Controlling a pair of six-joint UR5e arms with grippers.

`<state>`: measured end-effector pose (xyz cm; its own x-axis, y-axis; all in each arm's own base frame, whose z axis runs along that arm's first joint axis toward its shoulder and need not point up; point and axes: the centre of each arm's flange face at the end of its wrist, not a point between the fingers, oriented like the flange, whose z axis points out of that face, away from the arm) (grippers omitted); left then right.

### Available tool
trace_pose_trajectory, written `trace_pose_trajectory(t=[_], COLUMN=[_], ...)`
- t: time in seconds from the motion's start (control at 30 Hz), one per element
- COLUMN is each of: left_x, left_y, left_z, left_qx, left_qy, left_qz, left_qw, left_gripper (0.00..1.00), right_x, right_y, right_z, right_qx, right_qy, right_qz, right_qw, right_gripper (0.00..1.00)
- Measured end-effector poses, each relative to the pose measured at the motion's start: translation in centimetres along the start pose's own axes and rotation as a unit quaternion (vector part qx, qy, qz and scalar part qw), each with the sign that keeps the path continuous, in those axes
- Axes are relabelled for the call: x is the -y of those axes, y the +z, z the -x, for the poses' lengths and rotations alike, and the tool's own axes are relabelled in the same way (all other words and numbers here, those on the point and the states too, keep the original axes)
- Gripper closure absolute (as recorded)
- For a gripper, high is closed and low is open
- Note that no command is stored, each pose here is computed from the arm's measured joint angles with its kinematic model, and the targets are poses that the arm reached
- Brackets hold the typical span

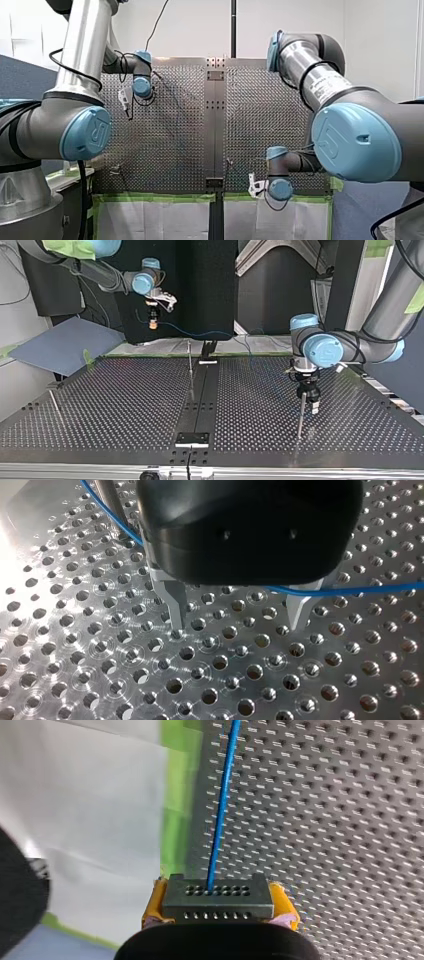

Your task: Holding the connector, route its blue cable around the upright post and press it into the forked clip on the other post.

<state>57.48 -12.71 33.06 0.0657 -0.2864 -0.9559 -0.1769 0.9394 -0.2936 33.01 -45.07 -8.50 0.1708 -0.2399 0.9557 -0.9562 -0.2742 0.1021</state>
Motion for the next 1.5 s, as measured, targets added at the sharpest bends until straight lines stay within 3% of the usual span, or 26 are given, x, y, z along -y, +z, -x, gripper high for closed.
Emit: trace_pose_trajectory(t=[0.17,0.43,0.67,0.87,1.17,1.5], left_x=[-0.1,-0.2,-0.1,-0.3,-0.2,-0.5], left_y=[0.0,-0.2,-0.1,0.1,0.0,-1.0], left_z=[0.0,-0.1,-0.2,-0.2,-0.4,-1.5], left_qx=[0.0,-0.004,-0.009,-0.014,-0.038,-0.067], left_qy=[0.002,0.003,-0.023,-0.049,-0.089,-0.134], left_qz=[0.007,0.015,-0.003,-0.012,-0.036,-0.024], left_qw=[1.0,0.9999,0.9997,0.9986,0.9946,0.9885], left_gripper=[0.0,0.0,0.0,0.0,0.0,0.0], right_x=[-0.6,-1.3,-2.3,-2.7,-2.7,-2.7], right_y=[0.4,0.6,0.7,0.7,0.6,0.6], right_z=[-1.9,-2.2,-2.0,-1.8,-1.7,-1.7], right_qx=[-0.014,-0.01,0.001,0.007,0.01,0.01], right_qy=[0.0036,0.004,0.0041,-0.0028,-0.0109,-0.0147], right_qz=[0.001,0.004,0.013,0.016,0.016,0.016], right_qw=[0.9999,0.9999,0.9999,0.9998,0.9998,0.9997], right_gripper=[1.0,1.0,1.0,1.0,1.0,1.0])
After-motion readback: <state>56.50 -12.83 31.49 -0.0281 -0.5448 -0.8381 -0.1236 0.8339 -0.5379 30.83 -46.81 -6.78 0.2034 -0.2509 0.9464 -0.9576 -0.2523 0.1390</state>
